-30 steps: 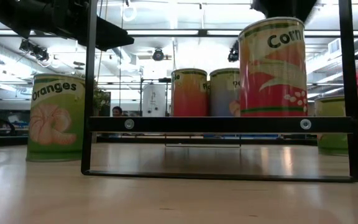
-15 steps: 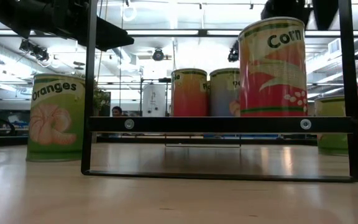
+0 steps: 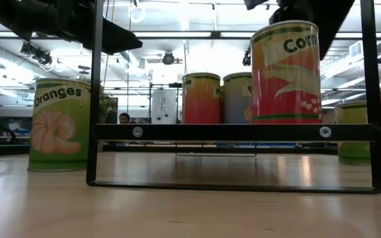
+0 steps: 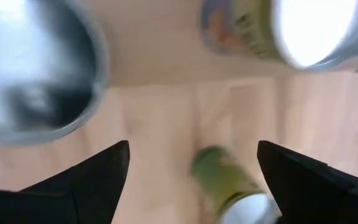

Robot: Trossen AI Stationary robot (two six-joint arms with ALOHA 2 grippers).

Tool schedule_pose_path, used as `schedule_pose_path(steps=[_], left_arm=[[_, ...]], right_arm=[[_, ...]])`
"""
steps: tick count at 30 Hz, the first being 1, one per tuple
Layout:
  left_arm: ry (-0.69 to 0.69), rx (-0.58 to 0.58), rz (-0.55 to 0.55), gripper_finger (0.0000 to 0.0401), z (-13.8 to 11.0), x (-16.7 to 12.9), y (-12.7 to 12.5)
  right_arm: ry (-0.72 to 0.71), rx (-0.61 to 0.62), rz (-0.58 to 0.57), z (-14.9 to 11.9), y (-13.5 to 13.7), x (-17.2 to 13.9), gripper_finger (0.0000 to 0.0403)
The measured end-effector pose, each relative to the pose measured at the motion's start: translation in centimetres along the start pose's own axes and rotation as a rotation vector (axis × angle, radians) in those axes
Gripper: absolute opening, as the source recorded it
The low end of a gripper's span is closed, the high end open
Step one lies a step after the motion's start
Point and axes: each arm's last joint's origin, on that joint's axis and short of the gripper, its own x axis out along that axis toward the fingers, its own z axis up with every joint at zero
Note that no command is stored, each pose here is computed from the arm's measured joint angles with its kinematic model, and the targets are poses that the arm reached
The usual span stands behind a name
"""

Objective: Pick and place cans onto a shelf
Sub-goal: Put the canned corn on the shelf

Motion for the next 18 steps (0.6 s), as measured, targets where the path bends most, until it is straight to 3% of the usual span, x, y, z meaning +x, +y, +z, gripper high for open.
schedule_pose_path(steps=[3,8,18], left_arm=[[0.0,0.001,0.0,0.0245,0.0,0.0,0.0],[0.0,0.0,0.0,0.0245,0.0,0.0,0.0],[-0.001,-0.008,0.0,0.0245,0.0,0.0,0.0]], right_arm=[[0.032,0.005,0.077,-0.2,0.5,-0.1,0.0361],[-0.032,-0.004,0.17,0.0,2.0,-0.4,0.0361],[-0.065,0.052,0.012,0.4,0.6,0.4,0.0361]])
